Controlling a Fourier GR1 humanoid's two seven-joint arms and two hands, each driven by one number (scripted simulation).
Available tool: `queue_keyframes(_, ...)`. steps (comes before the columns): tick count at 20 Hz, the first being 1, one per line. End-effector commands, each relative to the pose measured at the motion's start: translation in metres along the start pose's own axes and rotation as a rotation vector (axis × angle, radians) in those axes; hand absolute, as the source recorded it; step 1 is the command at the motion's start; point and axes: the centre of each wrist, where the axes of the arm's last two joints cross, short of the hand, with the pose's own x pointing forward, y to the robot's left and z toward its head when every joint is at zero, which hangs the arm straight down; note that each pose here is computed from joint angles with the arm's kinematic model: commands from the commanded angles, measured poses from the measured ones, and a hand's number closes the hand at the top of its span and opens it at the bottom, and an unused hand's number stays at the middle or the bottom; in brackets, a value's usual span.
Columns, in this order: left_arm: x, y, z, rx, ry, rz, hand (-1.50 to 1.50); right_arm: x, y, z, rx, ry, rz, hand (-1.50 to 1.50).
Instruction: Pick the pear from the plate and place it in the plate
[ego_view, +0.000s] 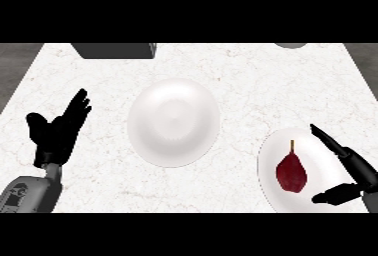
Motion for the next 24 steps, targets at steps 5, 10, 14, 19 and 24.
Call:
queue_keyframes(5,-0.004,-0.009,0.005,0.002,0.003,-0.01,0.0,0.019,0.024,-0.024,0.096,0.017,0.027,-1.5)
queue_keyframes(10,0.005,0.003,0.005,0.008,-0.007,0.0,0.0,0.017,0.025,-0.051,0.078,0.044,0.049,-1.5)
queue_keyframes(14,-0.005,0.018,0.002,0.006,-0.013,0.018,0.0,0.021,0.022,-0.052,0.107,0.059,0.067,-1.5)
queue_keyframes(19,0.009,-0.015,-0.009,0.009,0.001,0.006,0.0,0.017,0.039,-0.054,0.131,0.075,0.126,-1.5)
queue_keyframes(24,-0.008,0.01,0.008,0.007,-0.009,0.002,0.0,0.013,0.05,-0.046,0.231,0.029,0.127,1.5)
